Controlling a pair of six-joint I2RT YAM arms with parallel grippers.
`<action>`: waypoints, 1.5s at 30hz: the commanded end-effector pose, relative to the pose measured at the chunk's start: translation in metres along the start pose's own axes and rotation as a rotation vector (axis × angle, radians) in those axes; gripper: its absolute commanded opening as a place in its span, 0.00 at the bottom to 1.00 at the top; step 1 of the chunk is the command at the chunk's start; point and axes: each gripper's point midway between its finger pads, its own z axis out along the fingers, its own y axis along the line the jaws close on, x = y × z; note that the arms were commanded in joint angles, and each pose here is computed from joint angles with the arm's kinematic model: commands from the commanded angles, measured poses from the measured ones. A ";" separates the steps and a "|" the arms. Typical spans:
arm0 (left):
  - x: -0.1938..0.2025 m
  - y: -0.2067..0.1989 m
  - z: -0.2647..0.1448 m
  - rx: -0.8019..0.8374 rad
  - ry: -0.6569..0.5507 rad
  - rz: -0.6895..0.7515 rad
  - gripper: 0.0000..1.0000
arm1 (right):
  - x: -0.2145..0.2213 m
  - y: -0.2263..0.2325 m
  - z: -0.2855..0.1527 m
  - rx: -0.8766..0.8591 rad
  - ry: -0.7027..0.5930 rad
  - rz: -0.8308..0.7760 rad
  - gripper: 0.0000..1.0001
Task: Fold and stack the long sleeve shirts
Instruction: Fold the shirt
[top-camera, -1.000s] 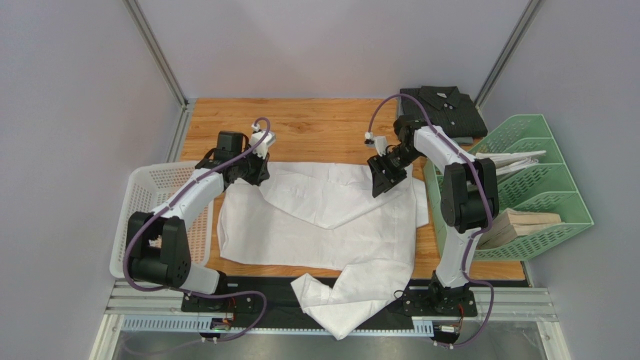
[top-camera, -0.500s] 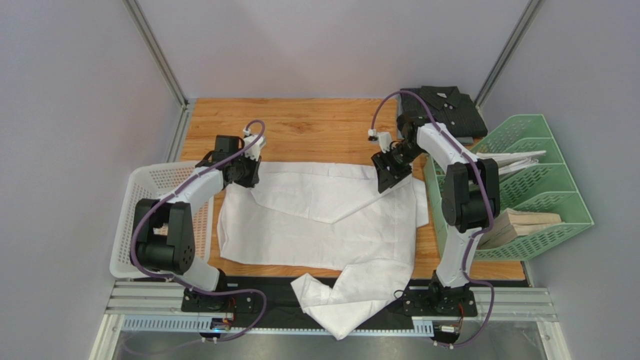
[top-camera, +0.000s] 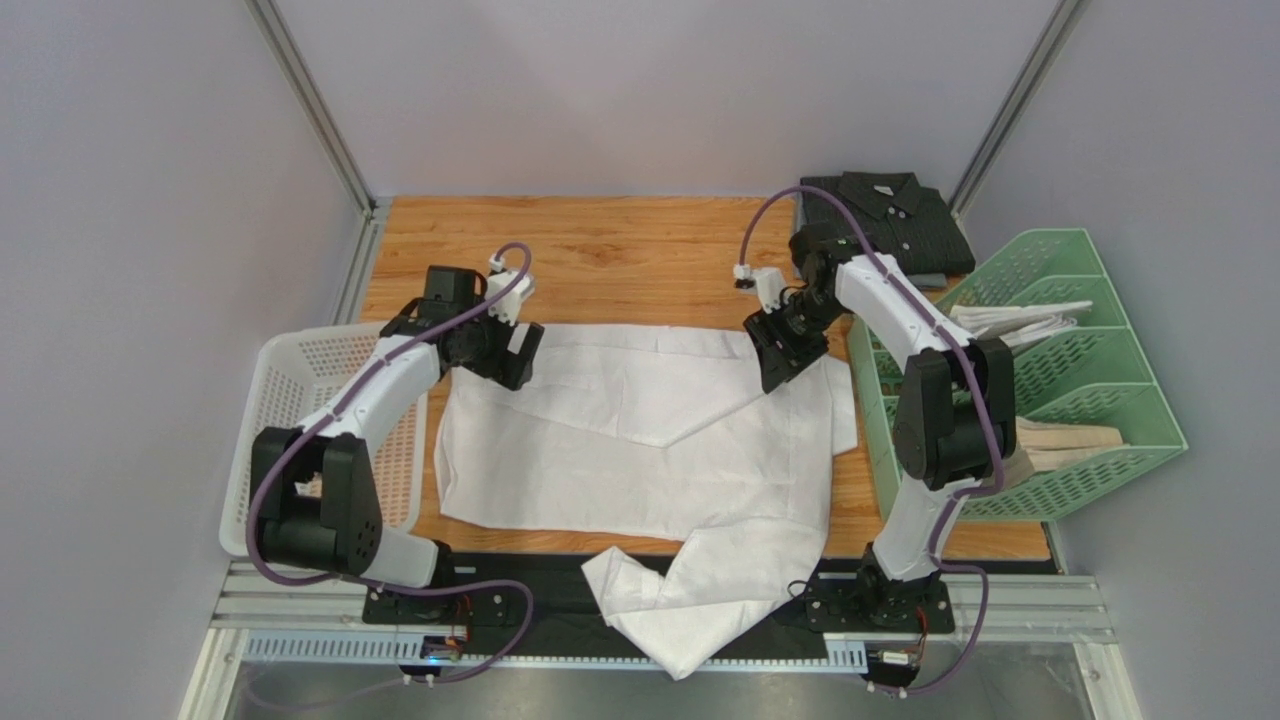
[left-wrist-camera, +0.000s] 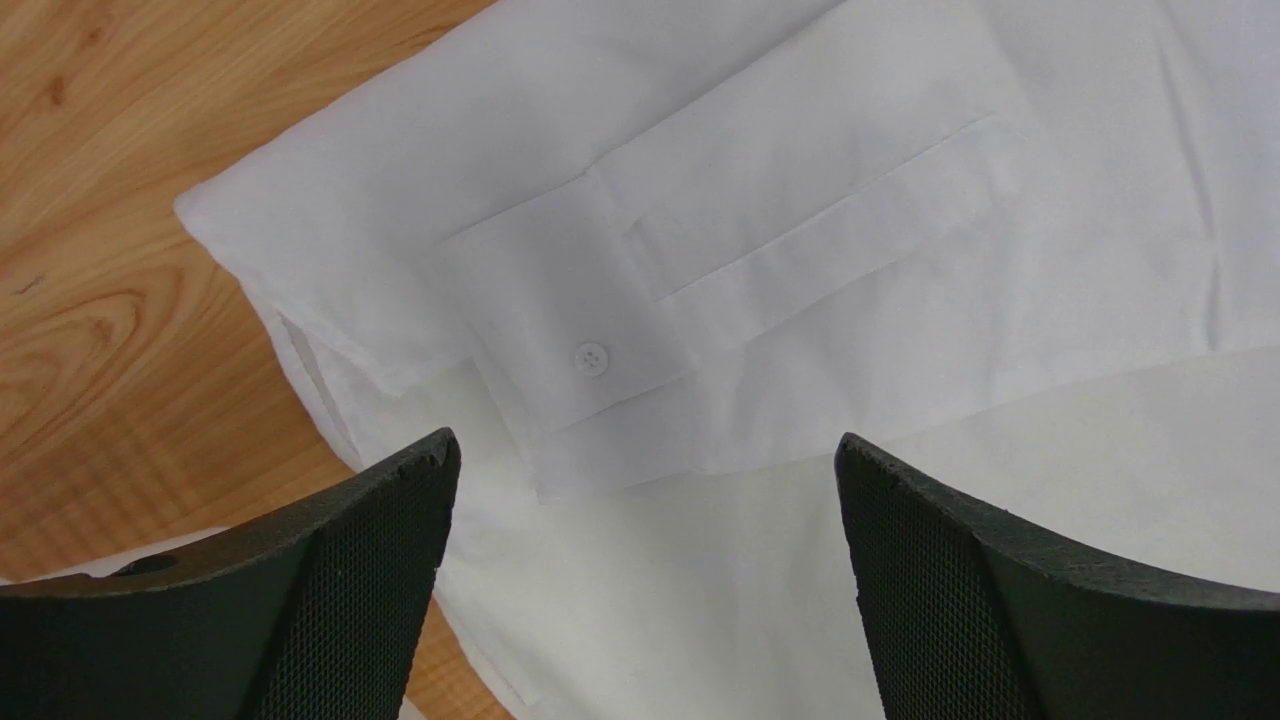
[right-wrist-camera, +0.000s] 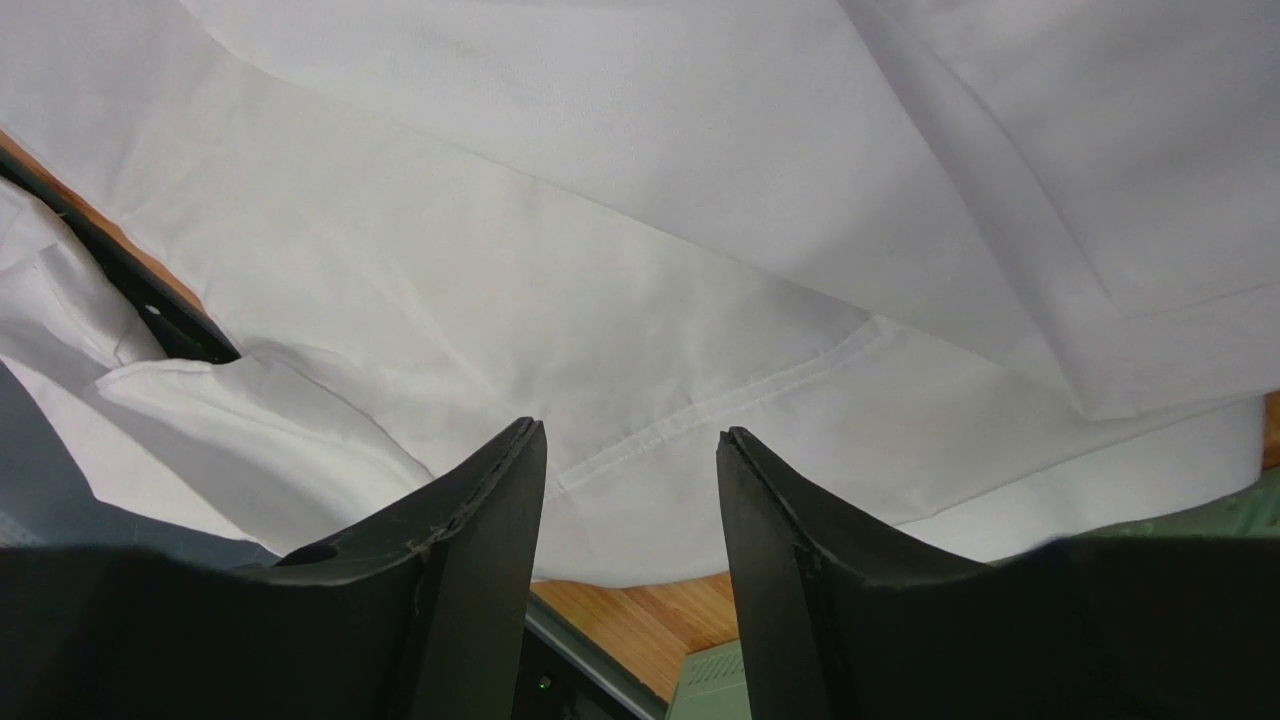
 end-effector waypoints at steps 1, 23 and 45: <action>0.022 -0.019 0.005 0.094 0.119 0.022 0.98 | 0.006 -0.020 0.030 0.059 0.063 0.035 0.51; -0.039 0.058 0.093 0.063 0.287 -0.020 0.87 | -0.140 -0.123 0.051 0.239 -0.108 -0.027 0.55; 0.063 -0.194 -0.130 0.844 -0.116 0.627 0.94 | 0.112 0.143 0.031 -0.122 -0.044 -0.923 0.70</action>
